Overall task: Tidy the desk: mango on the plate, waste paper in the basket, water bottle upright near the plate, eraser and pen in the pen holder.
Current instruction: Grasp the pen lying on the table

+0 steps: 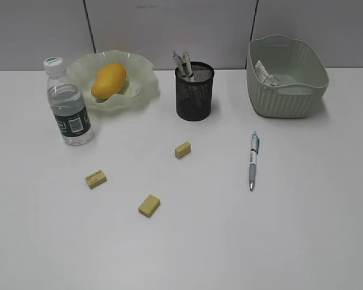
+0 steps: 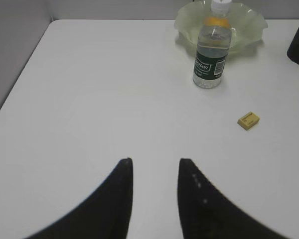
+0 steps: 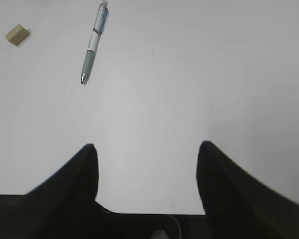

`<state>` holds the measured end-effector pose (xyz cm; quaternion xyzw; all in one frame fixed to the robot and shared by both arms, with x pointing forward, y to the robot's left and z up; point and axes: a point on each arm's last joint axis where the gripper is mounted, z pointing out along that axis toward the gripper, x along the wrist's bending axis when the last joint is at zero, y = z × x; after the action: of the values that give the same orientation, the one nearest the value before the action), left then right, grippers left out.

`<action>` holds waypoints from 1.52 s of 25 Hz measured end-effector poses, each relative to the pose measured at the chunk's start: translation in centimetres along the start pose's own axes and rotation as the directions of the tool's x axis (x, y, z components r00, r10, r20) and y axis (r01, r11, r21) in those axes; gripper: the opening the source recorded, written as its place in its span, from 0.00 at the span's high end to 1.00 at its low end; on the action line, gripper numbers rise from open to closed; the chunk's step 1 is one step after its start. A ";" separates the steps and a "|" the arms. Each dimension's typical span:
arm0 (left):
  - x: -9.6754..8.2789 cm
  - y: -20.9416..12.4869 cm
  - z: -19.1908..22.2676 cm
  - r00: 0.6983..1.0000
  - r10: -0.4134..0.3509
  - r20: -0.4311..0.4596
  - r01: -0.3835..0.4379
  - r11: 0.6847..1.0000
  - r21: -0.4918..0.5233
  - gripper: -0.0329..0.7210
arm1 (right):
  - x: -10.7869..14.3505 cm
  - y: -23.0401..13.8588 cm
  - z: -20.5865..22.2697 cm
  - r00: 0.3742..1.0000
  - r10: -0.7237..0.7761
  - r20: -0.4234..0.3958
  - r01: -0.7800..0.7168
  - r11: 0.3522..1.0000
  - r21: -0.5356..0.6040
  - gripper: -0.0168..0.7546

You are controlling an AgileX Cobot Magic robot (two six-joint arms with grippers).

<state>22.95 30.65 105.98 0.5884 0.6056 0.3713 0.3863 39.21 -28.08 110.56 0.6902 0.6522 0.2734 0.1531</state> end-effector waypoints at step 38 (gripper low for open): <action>0.0 0.0 0.0 1.000 0.001 -0.001 -0.001 1.000 0.000 0.64 | 9.7 8.2 28.7 0.987 0.111 0.118 -0.157 0.834 0.529 0.34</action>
<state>22.95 30.66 105.98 0.5884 0.6056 0.3717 0.3859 62.46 -15.25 93.92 0.7600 0.6458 0.0617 -0.0390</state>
